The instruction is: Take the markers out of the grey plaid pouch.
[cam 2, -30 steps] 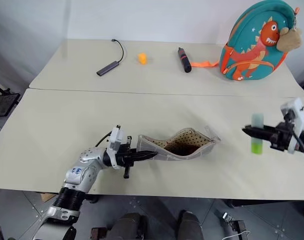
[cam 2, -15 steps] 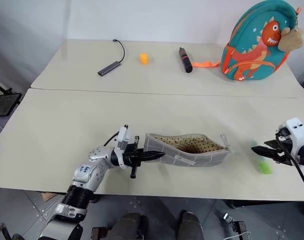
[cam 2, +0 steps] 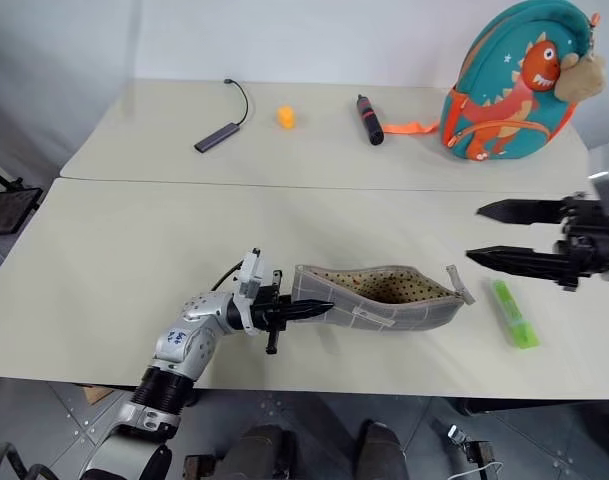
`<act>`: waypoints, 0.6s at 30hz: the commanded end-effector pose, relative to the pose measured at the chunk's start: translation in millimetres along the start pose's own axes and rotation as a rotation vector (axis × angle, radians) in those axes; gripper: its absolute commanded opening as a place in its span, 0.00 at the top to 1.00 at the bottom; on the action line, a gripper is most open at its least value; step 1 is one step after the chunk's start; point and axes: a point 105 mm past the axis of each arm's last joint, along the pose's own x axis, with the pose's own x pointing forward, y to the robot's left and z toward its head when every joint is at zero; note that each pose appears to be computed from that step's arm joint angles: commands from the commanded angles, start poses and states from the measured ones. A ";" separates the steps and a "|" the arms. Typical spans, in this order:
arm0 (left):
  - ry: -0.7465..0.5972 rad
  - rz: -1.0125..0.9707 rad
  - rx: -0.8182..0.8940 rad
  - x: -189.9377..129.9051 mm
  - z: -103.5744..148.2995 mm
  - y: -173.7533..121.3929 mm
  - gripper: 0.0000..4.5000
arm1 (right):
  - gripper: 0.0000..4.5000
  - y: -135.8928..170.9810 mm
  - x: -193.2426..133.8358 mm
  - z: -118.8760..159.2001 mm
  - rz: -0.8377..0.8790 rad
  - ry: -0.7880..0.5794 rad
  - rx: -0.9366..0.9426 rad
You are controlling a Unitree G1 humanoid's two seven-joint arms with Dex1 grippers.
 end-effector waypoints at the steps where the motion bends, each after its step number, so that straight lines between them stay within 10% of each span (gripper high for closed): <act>1: -0.006 -0.015 0.028 3.7 3.4 -0.5 1.00 | 0.43 21.0 34.9 1.6 0.137 0.106 -0.138; 8: -0.001 -0.012 0.036 5.6 2.0 0.2 1.00 | 0.98 27.6 69.7 -9.7 0.186 0.186 -0.177; 18: -0.007 0.000 0.043 7.8 4.0 2.8 1.00 | 0.99 34.5 110.1 -33.1 0.158 0.269 -0.190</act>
